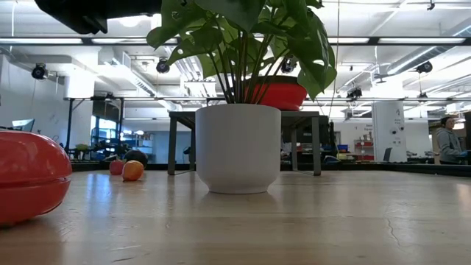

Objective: Pick & Place Fruit
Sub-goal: Put the tangerine into the red strainer bowl on the shelf

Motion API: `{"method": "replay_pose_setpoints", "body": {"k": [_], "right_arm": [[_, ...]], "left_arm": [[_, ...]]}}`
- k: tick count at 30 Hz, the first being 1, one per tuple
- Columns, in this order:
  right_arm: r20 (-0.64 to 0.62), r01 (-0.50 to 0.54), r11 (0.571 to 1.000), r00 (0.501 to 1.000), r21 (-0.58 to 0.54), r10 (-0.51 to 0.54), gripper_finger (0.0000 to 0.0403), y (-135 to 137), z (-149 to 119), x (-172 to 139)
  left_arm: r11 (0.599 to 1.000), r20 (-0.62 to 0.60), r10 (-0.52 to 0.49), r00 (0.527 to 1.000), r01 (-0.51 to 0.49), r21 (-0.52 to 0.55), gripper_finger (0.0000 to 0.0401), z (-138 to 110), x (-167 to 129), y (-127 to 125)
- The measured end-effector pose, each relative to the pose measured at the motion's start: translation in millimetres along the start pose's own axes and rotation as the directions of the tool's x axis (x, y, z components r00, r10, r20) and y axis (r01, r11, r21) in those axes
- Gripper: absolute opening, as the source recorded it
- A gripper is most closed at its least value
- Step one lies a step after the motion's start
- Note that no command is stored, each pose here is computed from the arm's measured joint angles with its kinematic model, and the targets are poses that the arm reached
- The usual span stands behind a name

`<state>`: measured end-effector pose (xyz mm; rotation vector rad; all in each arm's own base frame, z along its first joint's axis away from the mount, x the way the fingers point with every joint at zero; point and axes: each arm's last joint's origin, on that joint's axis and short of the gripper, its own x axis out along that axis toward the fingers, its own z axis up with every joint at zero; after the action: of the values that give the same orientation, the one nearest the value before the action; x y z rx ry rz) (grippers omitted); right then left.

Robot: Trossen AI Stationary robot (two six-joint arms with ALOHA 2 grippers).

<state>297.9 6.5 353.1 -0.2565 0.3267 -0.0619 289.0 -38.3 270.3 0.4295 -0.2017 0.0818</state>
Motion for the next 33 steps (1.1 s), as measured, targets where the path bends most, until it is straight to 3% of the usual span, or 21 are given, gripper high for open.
{"method": "replay_pose_setpoints", "body": {"k": [5,9,16,23,33], "right_arm": [[-0.161,0.141,0.989,0.978,0.055,-0.130,0.0008,-50.1,16.2,-13.5],[-0.278,0.277,0.950,0.933,0.143,-0.230,0.0008,-97.3,16.5,-23.8],[-0.409,0.374,0.883,0.880,0.284,-0.241,0.0008,-158.2,-5.8,-31.0],[-0.533,0.452,0.830,0.813,0.325,-0.234,0.0008,-191.3,-42.4,-16.2],[-0.640,0.467,0.820,0.749,0.331,-0.169,0.0008,-206.9,-77.9,16.8]], "left_arm": [[1.000,0.001,0.001,1.000,-0.001,0.000,0.0298,0.1,0.0,0.1],[1.000,0.002,0.001,1.000,-0.001,-0.001,0.0298,0.4,-0.1,0.2],[1.000,0.002,0.001,1.000,-0.001,-0.002,0.0298,0.5,-0.2,0.3],[1.000,0.002,0.001,1.000,-0.001,-0.003,0.0298,0.5,-0.2,0.3],[1.000,-0.005,-0.003,1.000,0.003,-0.002,0.0298,-0.1,-0.1,0.0]]}}
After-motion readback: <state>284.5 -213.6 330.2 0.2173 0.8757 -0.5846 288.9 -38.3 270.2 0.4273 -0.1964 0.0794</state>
